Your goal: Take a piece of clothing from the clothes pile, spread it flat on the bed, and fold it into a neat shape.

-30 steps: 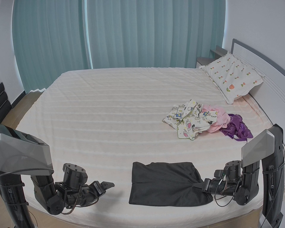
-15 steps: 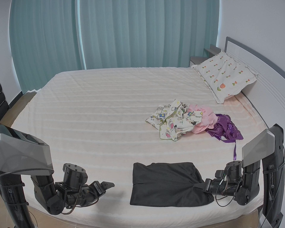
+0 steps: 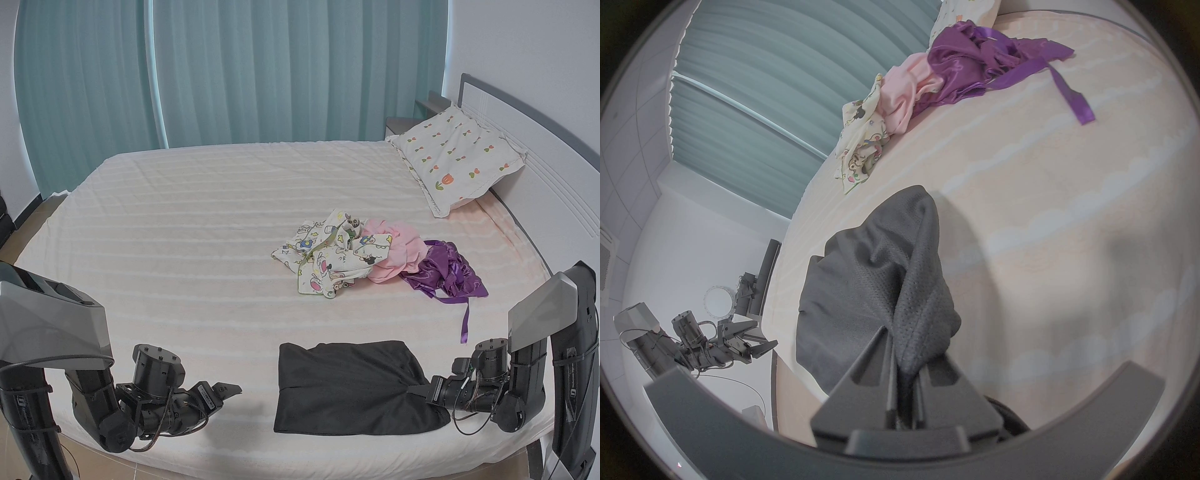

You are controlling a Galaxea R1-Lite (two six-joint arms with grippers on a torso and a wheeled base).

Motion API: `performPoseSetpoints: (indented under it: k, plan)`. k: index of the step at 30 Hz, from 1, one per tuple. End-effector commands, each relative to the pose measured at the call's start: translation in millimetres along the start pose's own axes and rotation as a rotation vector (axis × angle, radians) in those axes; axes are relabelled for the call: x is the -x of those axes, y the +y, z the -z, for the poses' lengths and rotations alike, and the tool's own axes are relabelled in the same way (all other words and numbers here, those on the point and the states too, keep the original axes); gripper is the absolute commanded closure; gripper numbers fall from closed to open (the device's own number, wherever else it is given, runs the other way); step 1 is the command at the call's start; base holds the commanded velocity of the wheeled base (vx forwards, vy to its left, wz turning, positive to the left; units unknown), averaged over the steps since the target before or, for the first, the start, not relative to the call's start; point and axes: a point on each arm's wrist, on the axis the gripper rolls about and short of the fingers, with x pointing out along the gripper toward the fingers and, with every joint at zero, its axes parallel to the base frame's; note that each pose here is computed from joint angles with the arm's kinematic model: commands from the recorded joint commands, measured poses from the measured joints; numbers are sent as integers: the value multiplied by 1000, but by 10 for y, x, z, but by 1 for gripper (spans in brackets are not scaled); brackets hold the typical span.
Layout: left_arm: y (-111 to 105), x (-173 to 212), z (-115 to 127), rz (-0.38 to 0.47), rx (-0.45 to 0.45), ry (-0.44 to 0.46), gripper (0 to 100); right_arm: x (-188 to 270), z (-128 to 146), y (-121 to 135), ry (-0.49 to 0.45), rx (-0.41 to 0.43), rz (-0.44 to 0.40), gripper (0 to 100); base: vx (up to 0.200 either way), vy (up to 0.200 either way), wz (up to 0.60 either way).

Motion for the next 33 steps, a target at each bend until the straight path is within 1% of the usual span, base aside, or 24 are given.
performPoseSetpoints:
  k: [1, 3, 4, 8, 11, 12, 14, 15, 17, 18, 19, 21, 24, 27, 28, 33]
  plan:
    - [3, 2, 2, -1, 0, 1, 0, -8, 0, 1, -5, 5, -4, 100, 0, 0, 0]
    - [3, 2, 2, -1, 2, 1, 0, -7, -8, 13, -10, 7, -7, 100, 0, 0, 0]
    - [3, 2, 2, -1, 2, 1, 0, -1, -4, 23, -10, 10, -5, 0, 0, 0, 0]
    - [11, 12, 8, -4, 2, 2, 0, 29, 39, 48, -5, 19, 16, 0, 0, 0, 0]
    - [12, 17, 9, 7, 1, -4, 0, 50, -77, 11, -75, 5, 46, 0, 0, 0, 0]
    - [17, 18, 12, 9, -1, -6, 0, 58, -133, 5, -98, 1, 41, 0, 0, 0, 0]
    - [17, 18, 12, 9, -1, -6, 0, 58, -133, 5, -98, 1, 41, 0, 0, 0, 0]
    - [25, -2, 15, 19, -3, -16, 0, 21, -297, -54, -166, -8, 38, 0, 0, 0, 0]
    - [32, -8, 20, 16, -5, -26, 0, -33, -356, -124, -190, -31, 43, 0, 0, 0, 0]
    - [34, -9, 21, 18, -5, -27, 0, -45, -357, -130, -190, -36, 42, 0, 0, 0, 0]
    - [35, -25, 40, 15, -10, -30, 0, -109, -367, -155, -193, -64, 36, 0, 0, 0, 0]
    - [37, -38, 47, 15, -12, -38, 0, -191, -349, -158, -180, -76, 31, 0, 0, 0, 0]
    - [37, -56, 52, 16, -15, -48, 0, -279, -317, -91, -168, -62, 9, 0, 0, 0, 0]
    - [38, -57, 60, 15, -18, -47, 0, -291, -258, -33, -145, -70, 0, 0, 0, 0, 0]
    - [38, -57, 60, 15, -18, -47, 0, -292, -250, -20, -143, -69, -1, 100, 0, 0, 0]
    - [38, -57, 60, 15, -18, -47, 0, -269, -238, -27, -168, -76, 46, 100, 0, 0, 0]
